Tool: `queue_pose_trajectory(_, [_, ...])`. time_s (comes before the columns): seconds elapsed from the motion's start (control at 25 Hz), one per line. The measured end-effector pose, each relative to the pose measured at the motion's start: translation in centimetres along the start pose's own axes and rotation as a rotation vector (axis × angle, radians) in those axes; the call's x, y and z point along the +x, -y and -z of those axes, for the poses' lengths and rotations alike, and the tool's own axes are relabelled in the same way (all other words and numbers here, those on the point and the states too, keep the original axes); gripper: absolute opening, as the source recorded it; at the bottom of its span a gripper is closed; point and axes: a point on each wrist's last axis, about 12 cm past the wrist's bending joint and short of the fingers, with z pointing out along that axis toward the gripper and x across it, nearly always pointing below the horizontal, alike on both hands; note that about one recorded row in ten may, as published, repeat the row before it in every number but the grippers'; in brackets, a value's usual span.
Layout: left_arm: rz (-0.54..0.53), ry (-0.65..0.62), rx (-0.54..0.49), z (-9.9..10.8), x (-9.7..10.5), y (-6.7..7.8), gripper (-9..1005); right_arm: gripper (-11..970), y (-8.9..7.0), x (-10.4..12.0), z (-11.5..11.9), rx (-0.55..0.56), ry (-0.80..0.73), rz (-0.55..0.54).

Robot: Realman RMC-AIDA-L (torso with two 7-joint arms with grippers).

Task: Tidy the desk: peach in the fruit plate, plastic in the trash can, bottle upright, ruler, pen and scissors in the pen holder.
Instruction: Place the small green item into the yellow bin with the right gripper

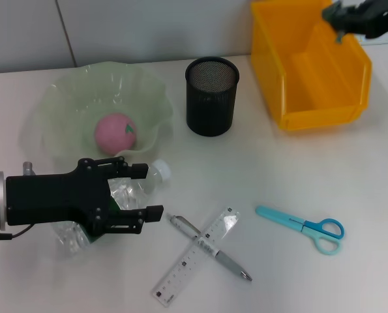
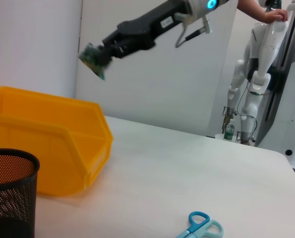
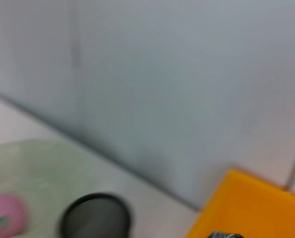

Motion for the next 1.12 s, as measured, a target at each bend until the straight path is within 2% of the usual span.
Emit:
queue_pose_trajectory(0.24, [0.0,-0.001,0.001,0.0,0.0,0.0,762,207,1.7,1.5,-2.3,0.076,0.011,-0.073])
queue_pose_trajectory(0.56, [0.009,0.002,0.001,0.0,0.2,0.0,759,254,2.3,2.8,-5.9,0.077,-0.017,-0.124])
queue_pose_trajectory(0.84, [0.011,0.003,0.0,0.0,0.2,0.0,756,476,2.0,3.0,-6.9,0.09,-0.024,-0.108])
queue_pose_trajectory(1.12, [0.011,0.002,0.001,0.0,0.2,0.0,753,751,2.0,3.3,-6.9,0.095,-0.027,-0.112])
